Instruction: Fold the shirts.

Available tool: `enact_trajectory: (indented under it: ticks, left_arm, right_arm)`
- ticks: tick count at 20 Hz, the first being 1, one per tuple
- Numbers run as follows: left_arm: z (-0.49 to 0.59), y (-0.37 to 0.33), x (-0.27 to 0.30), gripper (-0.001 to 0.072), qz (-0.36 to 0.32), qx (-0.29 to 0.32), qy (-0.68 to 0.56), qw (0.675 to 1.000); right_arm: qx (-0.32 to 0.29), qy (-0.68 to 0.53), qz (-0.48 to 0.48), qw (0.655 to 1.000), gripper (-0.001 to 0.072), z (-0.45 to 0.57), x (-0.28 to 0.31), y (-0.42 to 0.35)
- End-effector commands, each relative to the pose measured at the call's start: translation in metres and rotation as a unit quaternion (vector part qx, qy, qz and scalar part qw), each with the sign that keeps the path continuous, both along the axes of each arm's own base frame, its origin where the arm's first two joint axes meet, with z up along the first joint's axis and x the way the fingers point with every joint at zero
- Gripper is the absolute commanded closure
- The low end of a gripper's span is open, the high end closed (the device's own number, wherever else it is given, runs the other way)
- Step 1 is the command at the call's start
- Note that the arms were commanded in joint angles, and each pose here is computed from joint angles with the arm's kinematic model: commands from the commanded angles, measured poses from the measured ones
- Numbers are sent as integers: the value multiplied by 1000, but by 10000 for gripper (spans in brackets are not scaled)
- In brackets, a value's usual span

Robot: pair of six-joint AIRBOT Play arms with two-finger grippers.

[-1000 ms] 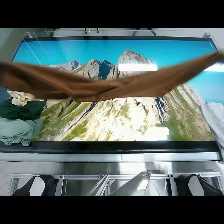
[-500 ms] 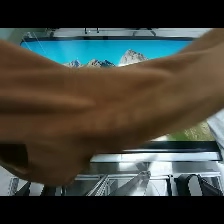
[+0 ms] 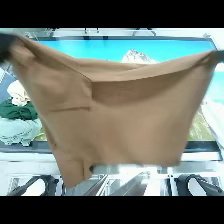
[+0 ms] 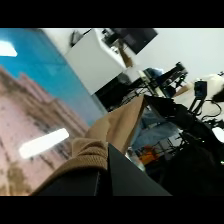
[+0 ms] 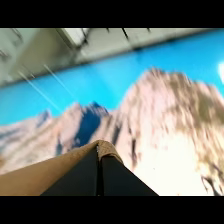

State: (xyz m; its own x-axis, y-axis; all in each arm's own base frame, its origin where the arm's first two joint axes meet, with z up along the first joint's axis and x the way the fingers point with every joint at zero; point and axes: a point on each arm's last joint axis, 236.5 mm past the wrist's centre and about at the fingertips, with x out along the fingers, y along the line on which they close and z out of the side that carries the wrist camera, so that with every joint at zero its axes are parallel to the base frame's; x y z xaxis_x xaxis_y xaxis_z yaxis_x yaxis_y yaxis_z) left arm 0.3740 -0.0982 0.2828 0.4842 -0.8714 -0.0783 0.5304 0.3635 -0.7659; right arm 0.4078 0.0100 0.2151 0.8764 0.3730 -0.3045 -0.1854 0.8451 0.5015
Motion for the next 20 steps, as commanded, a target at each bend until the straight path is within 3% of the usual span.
enact_trajectory:
  ticks: [1, 8, 14, 16, 20]
  left_arm:
    - [-128, 1, 62, 686, 19, 61, 95, 993]
    - [-249, 34, 154, 687, 20, 42, 193, 980]
    - [-280, 37, 185, 689, -6, 25, 217, 976]
    - [-296, 37, 172, 690, -40, 61, 250, 965]
    - [-337, 67, 128, 690, -78, 206, 342, 914]
  right_arm:
    - [-34, 95, -24, 995, 691, -116, 48, -6]
    - [-20, 191, -2, 981, 691, -232, 118, -12]
    - [11, 196, 38, 980, 691, -257, 142, 2]
    - [15, 215, 68, 974, 691, -266, 130, 11]
    - [26, 248, 114, 962, 691, -273, 106, 18]
